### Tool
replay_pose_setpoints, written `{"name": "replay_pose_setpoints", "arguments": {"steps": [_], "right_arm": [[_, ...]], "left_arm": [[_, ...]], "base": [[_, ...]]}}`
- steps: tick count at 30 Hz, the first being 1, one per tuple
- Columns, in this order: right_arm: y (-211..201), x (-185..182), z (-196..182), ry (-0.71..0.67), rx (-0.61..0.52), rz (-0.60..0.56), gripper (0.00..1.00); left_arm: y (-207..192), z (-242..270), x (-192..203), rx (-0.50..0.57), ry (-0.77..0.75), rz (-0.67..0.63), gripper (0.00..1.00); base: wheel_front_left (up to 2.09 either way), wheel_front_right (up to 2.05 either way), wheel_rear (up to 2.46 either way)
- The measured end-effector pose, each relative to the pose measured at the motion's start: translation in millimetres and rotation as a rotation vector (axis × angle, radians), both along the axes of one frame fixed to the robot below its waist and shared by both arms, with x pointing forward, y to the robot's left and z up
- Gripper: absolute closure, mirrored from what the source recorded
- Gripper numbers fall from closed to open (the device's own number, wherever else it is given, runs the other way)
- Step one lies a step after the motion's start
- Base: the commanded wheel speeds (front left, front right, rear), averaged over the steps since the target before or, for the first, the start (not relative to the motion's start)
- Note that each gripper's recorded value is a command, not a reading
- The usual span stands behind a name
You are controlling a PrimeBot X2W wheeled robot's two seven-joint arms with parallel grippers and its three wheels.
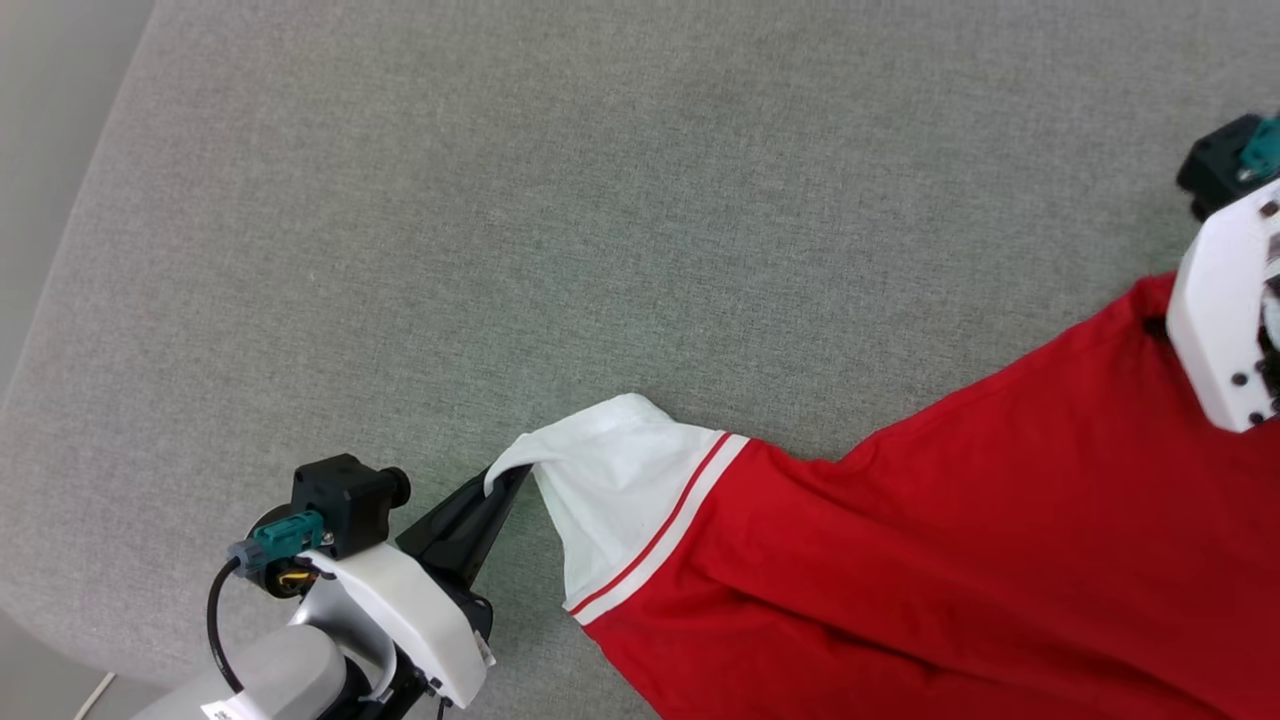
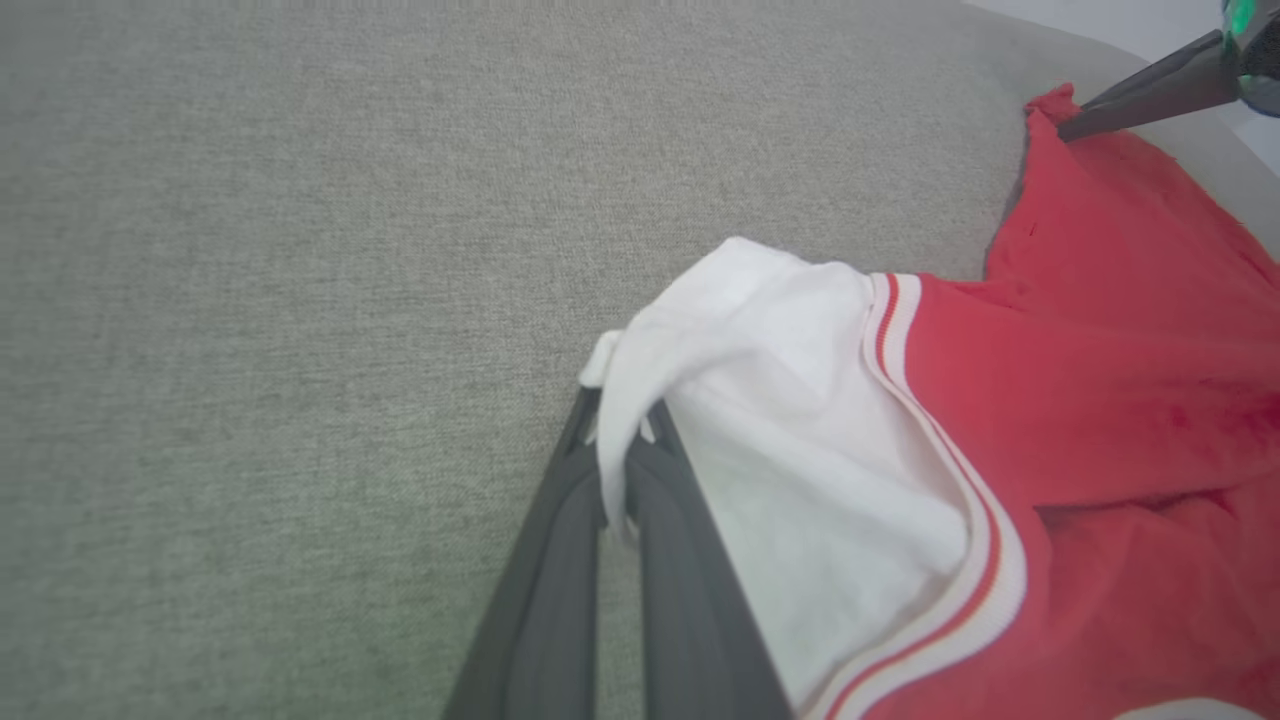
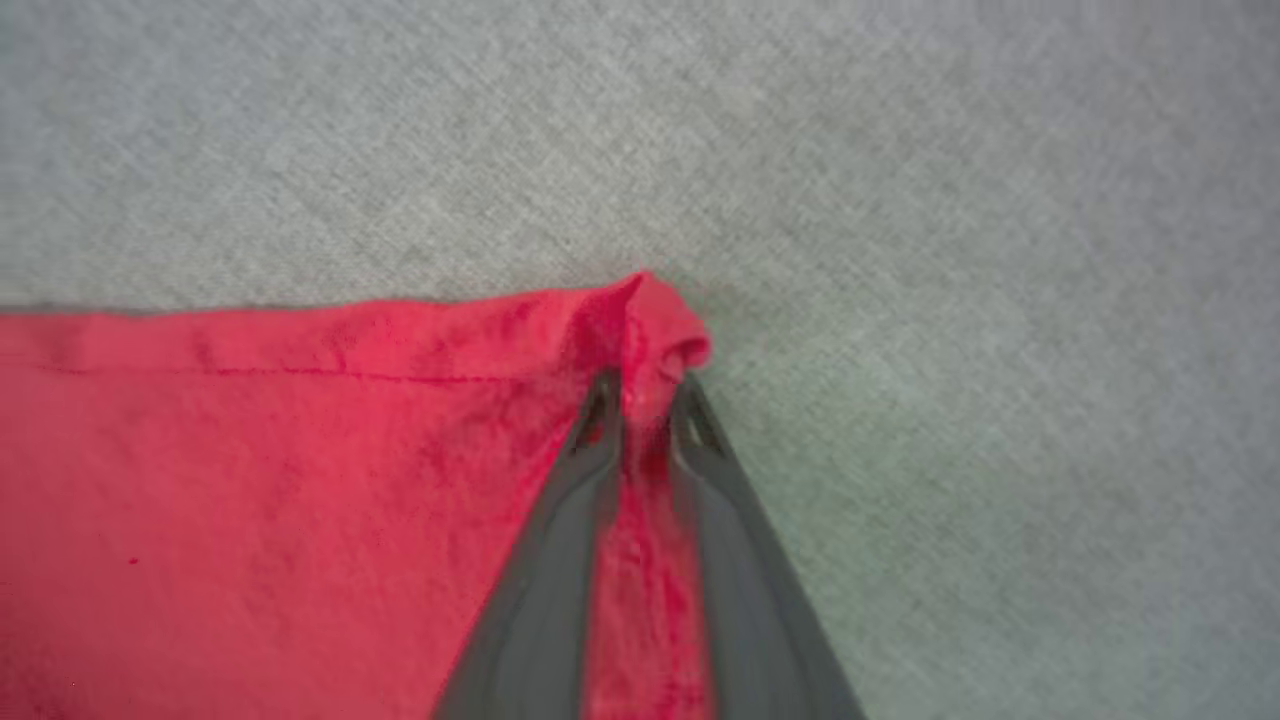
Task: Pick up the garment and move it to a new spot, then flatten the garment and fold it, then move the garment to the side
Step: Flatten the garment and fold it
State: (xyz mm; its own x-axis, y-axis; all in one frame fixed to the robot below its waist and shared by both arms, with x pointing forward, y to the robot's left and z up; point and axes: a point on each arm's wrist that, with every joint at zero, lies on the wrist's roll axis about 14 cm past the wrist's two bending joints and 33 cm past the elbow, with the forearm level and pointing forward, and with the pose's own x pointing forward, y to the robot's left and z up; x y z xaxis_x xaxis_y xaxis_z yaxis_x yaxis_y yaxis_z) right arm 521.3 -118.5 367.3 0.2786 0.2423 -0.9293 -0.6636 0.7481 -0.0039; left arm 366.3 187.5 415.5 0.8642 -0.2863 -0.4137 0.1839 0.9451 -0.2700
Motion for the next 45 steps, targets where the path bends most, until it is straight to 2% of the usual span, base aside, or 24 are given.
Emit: {"name": "replay_pose_setpoints", "arguments": {"steps": [4,10,15,23,32,35,36,39,45], "right_arm": [[7.1,1.4,18.5,-0.069,0.061,0.006,1.0],[13.2,4.8,70.9,-0.229,0.18,0.0,1.0],[10.9,2.3,120.7,-0.359,0.294,-0.035,1.0],[-10.2,1.0,185.0,-0.553,0.383,-0.086,1.0],[-22.6,50.6,258.3,-0.831,0.442,-0.125,1.0],[-25.8,68.0,269.4,-0.883,0.418,-0.132,1.0],[-29.2,87.6,286.2,-0.951,0.396,-0.14,1.0],[-29.4,107.5,311.9,-1.043,0.41,-0.154,1.0],[-23.2,138.2,338.6,-1.145,0.421,-0.163,1.0]], "left_arm": [[-0.5,8.1,0.7,0.004,-0.027,-0.009,1.0],[4.9,38.7,6.0,0.038,-0.122,-0.021,1.0],[4.4,81.8,19.2,0.057,-0.244,-0.042,1.0],[-12.4,176.4,65.8,0.084,-0.509,-0.103,1.0],[-26.0,283.5,136.0,0.13,-0.782,-0.133,1.0],[-35.3,310.3,158.0,0.153,-0.847,-0.15,1.0],[-42.3,335.8,181.2,0.165,-0.9,-0.156,1.0],[-48.9,360.1,201.5,0.189,-0.955,-0.162,1.0],[-58.4,390.8,236.3,0.221,-1.019,-0.169,1.0]], "base": [[0.0,0.0,0.0],[0.0,0.0,0.0],[0.0,0.0,0.0],[0.0,0.0,0.0],[0.0,0.0,0.0],[0.0,0.0,0.0],[0.0,0.0,0.0],[0.0,0.0,0.0],[0.0,0.0,0.0]]}}
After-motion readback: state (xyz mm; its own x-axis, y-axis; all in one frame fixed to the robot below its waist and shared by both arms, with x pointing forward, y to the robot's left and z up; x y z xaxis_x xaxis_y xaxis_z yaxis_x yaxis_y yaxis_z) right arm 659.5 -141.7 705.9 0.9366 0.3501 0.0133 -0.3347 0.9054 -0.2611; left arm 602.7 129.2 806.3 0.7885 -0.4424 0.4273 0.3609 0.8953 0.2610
